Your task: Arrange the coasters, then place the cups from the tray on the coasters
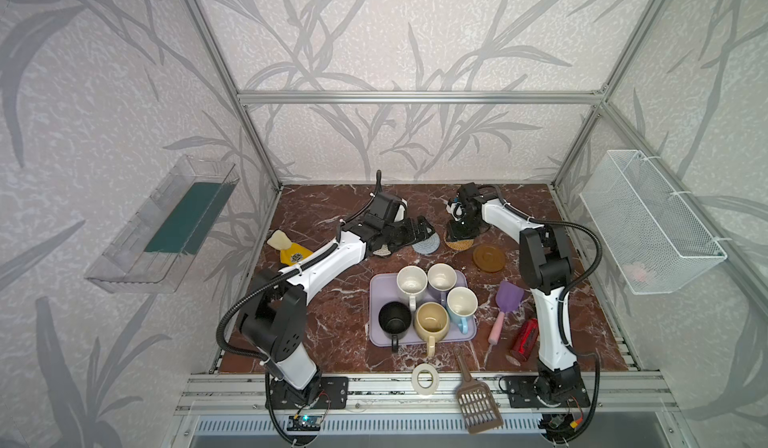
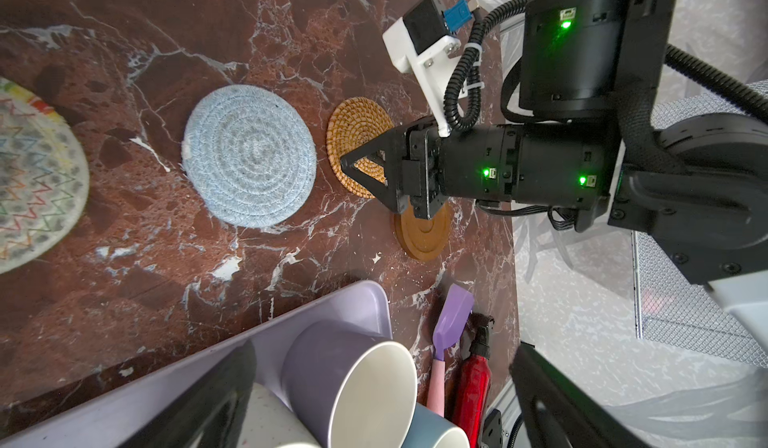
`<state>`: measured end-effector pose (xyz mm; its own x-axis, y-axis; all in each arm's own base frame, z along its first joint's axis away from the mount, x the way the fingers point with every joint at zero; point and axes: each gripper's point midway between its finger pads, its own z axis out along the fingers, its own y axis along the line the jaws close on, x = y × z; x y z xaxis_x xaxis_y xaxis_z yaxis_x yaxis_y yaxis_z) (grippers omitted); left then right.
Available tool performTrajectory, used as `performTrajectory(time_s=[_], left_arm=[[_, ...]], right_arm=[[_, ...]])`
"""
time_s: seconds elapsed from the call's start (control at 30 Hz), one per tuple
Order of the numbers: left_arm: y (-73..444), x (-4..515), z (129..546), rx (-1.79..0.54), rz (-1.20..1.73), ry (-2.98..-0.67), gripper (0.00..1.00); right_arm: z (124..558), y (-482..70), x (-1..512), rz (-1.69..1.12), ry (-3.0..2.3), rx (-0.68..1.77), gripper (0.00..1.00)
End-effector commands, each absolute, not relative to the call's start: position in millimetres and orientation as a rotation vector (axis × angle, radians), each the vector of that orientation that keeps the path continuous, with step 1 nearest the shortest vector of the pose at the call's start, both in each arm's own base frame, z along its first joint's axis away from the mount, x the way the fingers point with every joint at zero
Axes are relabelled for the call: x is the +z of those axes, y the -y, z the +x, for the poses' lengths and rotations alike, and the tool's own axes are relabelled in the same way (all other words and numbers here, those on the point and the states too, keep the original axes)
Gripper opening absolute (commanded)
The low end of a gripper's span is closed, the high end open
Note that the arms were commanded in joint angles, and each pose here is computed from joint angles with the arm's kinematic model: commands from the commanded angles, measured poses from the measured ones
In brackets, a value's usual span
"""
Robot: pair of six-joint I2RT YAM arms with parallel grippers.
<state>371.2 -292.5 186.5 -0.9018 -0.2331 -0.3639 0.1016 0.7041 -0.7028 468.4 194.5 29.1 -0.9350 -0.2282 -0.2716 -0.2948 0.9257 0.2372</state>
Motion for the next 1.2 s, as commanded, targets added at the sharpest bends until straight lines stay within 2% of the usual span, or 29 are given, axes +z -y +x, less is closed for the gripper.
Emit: performTrajectory(time_s=[0.0,0.37,0.67,0.9,1.17], left_arm=[[290,200,368,-1.066,-0.107,-2.442,0.98],[280,228,363,-1.035,-0.088,-2.384,0.98],[272,256,345,-1.073,-0.06,-2.332,0.99],[276,272,323,-1.158,-0.007,-2.313,0.99],[320,265,294,-1.201,0.183,-2.383,0.98]], right_arm=[[462,-189,39,-0.41,-2.85,0.354,0.5],[464,-194,129,-0.407,-2.621,0.311,0.7],[421,-165,209,-0.322,-2.457,0.264,0.99],[371,-142,227,-0.194,-2.338,0.323,0.99],[341,-135,181,-0.158,-2.409,0.408,1.0]])
